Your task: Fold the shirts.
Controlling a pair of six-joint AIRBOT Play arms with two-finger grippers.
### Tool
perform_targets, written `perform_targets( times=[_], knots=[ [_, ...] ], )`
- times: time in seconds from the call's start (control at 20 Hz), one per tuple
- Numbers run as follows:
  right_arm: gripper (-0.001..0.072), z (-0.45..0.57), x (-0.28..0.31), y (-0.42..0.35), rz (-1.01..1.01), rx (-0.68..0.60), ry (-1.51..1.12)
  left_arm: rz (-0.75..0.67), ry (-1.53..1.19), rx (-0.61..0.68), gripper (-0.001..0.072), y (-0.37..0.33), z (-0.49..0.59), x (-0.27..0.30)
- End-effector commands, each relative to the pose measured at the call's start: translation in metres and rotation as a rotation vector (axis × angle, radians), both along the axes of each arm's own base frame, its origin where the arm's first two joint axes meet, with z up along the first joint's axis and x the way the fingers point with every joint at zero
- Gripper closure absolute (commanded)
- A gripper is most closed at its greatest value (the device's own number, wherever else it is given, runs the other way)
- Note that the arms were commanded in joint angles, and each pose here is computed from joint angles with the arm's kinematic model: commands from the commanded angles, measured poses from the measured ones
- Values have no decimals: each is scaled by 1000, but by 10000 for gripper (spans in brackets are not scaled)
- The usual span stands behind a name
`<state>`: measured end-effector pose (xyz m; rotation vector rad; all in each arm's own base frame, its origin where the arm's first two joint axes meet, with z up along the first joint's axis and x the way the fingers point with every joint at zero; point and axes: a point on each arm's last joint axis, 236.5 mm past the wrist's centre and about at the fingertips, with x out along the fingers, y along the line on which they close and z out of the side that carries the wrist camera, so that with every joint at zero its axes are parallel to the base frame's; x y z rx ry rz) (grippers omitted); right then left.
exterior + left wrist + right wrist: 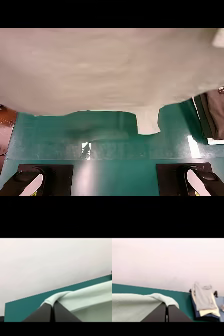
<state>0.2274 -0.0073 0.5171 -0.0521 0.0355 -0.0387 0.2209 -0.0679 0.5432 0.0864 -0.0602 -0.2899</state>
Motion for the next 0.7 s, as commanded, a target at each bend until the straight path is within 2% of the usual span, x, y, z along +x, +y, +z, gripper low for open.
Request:
perform_targets(
  times=[0.0, 0.35, 0.55, 0.65],
  knots=[
    [703, -28, -3, -14, -59, 2, 86, -11, 102, -13, 683, -3, -27, 17],
    [703, -234, 132, -22, 20, 123, 867, 20, 808, 31, 683, -2, -275, 176],
    [703, -344, 199, -7, 57, 157, 1141, 45, 922, 14, 682, -2, -364, 256],
    [703, -388, 231, -3, 64, 160, 1182, 62, 917, -1, 682, -1, -392, 286]
  ],
)
